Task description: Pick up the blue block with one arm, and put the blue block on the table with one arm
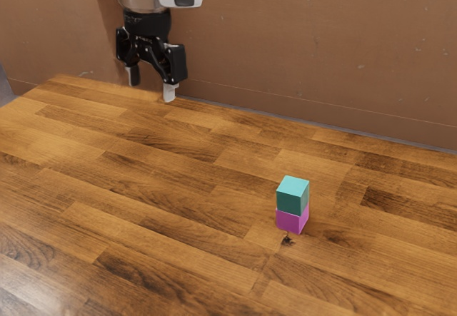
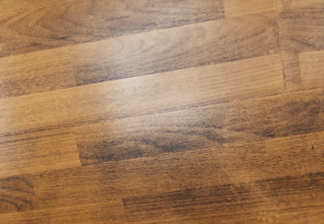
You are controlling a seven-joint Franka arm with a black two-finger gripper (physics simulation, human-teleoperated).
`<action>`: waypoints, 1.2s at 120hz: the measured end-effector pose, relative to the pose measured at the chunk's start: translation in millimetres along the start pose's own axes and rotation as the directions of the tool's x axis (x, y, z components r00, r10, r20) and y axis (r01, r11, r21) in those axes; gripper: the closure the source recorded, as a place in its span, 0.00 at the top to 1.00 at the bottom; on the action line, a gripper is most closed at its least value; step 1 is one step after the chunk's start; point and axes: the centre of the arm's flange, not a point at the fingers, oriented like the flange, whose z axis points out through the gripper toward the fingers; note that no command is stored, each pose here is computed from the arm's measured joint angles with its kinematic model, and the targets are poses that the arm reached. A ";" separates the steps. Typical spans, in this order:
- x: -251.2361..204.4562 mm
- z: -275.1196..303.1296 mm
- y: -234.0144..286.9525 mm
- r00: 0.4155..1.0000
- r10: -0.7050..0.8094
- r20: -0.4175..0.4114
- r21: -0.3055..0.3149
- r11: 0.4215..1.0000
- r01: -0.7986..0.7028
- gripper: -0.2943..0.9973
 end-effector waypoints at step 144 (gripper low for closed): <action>116.3 217.7 129.4 0.857 -0.252 -0.450 -0.318 0.942 0.110 0.77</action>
